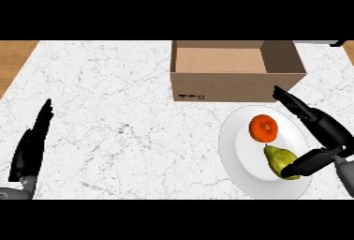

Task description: Pick the squash from the plate and place it in the cardboard box

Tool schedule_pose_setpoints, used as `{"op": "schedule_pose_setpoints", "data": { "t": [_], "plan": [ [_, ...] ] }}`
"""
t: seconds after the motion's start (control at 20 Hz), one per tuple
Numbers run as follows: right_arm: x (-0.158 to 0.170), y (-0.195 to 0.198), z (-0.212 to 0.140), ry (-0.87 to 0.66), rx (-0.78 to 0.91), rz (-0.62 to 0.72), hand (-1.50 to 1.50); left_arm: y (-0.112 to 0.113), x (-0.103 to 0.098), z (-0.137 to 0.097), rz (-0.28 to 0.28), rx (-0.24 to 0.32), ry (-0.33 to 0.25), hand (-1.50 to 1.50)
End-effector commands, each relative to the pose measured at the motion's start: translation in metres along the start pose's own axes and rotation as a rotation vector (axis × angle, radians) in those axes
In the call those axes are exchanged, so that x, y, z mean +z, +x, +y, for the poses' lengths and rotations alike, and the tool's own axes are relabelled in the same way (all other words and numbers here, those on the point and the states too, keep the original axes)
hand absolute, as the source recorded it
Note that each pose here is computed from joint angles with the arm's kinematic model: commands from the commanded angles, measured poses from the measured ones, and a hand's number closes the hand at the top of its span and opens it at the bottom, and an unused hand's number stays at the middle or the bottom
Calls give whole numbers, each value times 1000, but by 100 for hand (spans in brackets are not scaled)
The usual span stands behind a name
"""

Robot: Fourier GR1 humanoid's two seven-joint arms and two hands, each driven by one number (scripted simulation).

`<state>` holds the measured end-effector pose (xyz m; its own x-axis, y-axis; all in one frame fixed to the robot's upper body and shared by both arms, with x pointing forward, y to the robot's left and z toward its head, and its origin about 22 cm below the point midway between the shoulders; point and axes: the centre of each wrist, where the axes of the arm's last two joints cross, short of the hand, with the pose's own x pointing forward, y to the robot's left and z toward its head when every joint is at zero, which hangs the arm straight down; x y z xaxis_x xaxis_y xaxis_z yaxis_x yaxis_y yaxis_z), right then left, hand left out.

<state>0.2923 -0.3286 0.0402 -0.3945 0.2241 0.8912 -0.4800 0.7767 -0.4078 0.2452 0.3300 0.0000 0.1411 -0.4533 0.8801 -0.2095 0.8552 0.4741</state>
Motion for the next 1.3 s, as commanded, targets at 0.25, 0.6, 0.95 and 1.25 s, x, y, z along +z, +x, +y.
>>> {"op": "schedule_pose_setpoints", "data": {
  "t": [0.25, 0.6, 0.95, 1.25],
  "plan": [
    [13, -19, -59, 202, 46, -209, -150, 15, -27, 11, 20, -58, 7, 0],
    [-22, 4, -89, 440, 465, -91, -150, 19, -35, 21, 12, -69, -15, 0],
    [-62, 4, -77, 688, 670, 33, -150, 13, -30, 29, 37, -78, -10, 0],
    [-94, -16, -46, 797, 682, 85, -150, 3, -26, 27, 53, -71, 6, 0]
  ]
}}
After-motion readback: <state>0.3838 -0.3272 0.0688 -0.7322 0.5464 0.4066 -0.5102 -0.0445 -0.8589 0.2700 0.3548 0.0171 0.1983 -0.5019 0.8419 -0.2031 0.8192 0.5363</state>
